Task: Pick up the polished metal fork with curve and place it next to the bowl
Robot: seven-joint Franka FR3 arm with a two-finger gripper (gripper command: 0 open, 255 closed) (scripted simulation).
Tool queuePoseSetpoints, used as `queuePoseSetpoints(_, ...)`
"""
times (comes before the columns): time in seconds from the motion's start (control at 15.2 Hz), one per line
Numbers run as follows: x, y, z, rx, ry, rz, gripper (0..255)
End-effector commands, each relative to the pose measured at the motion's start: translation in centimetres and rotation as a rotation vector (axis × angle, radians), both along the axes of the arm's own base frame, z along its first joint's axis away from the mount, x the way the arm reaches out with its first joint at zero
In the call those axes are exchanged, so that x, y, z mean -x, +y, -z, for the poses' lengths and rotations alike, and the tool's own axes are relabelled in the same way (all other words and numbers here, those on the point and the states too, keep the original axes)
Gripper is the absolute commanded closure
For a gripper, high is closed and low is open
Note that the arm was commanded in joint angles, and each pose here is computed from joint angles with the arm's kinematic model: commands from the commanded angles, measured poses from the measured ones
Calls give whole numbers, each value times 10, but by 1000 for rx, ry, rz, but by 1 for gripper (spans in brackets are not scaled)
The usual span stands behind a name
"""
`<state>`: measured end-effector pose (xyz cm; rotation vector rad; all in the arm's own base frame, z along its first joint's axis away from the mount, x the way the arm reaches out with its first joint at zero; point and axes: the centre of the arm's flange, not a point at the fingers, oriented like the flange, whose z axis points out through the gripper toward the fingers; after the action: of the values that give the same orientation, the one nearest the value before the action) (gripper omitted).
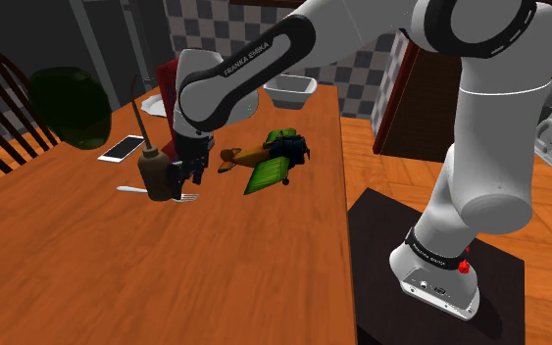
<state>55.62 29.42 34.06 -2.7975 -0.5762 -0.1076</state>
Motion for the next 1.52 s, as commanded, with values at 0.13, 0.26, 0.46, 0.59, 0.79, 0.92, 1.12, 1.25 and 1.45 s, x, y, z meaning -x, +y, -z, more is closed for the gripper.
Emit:
queuePoseSetpoints(0.13,1,2,8,0,0,0,0)
queuePoseSetpoints(0.26,1,2,8,0,0,0,0)
queuePoseSetpoints(0.46,1,2,8,0,0,0,0)
queuePoseSetpoints(0.59,1,2,8,0,0,0,255)
queuePoseSetpoints(0.79,1,2,8,0,0,0,255)
queuePoseSetpoints(0.92,1,2,8,0,0,0,255)
queuePoseSetpoints(1.12,1,2,8,0,0,0,255)
queuePoseSetpoints(1.25,1,2,-3,0,0,0,255)
queuePoseSetpoints(1.45,1,2,-18,0,0,0,255)
